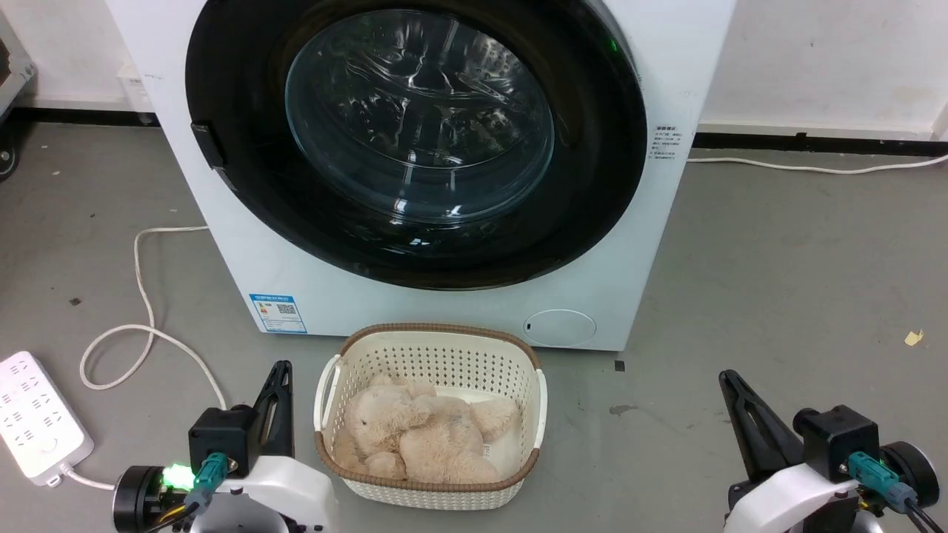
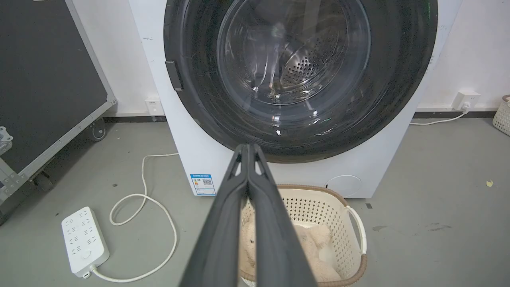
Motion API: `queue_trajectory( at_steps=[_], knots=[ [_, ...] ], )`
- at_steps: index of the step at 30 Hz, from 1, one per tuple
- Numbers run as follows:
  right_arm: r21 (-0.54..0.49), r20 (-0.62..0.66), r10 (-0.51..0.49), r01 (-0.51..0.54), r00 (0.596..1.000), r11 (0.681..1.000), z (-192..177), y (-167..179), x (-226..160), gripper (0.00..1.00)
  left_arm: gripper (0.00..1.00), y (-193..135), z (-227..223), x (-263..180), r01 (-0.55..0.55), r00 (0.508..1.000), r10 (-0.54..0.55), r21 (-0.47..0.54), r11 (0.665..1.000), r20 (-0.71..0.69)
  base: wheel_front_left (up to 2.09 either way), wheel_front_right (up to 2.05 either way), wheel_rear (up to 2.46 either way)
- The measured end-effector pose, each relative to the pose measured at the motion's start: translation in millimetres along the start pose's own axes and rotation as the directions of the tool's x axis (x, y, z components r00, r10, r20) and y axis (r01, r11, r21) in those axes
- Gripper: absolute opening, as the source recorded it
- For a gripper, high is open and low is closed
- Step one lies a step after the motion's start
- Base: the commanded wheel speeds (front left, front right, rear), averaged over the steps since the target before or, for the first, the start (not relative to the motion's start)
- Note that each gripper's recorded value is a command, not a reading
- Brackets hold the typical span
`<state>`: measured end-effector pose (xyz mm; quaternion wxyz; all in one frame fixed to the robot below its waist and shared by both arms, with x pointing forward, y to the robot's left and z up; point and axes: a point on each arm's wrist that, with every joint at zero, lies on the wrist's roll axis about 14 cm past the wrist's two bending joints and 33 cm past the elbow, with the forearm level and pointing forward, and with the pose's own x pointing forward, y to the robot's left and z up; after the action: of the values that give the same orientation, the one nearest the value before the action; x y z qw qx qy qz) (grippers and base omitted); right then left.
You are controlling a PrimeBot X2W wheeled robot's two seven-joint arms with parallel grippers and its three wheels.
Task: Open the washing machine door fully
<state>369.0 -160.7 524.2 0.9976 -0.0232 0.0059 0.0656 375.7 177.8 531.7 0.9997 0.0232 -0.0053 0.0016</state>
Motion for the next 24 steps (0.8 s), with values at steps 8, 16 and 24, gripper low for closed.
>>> queue_trajectory(
  at_steps=[8,16,24],
  knots=[
    [0.0,0.0,0.0,0.0,1.0,1.0,-0.1,-0.1,-0.1,1.0,1.0,-0.1,-0.1,0.1,0.0,1.0,0.0,0.0,1.0,0.0,0.0,0.0,0.0],
    [0.003,0.001,0.001,-0.001,1.0,1.0,-0.4,0.2,0.2,1.0,1.0,-2.8,-0.3,0.4,0.007,1.0,-0.007,0.0,1.0,0.001,0.0,0.0,0.0],
    [0.003,0.008,0.009,-0.009,1.0,1.0,-2.2,0.1,4.6,1.0,1.0,-8.4,-4.0,3.4,0.017,1.0,-0.017,-0.001,1.0,0.003,0.0,0.0,0.0]
  ],
)
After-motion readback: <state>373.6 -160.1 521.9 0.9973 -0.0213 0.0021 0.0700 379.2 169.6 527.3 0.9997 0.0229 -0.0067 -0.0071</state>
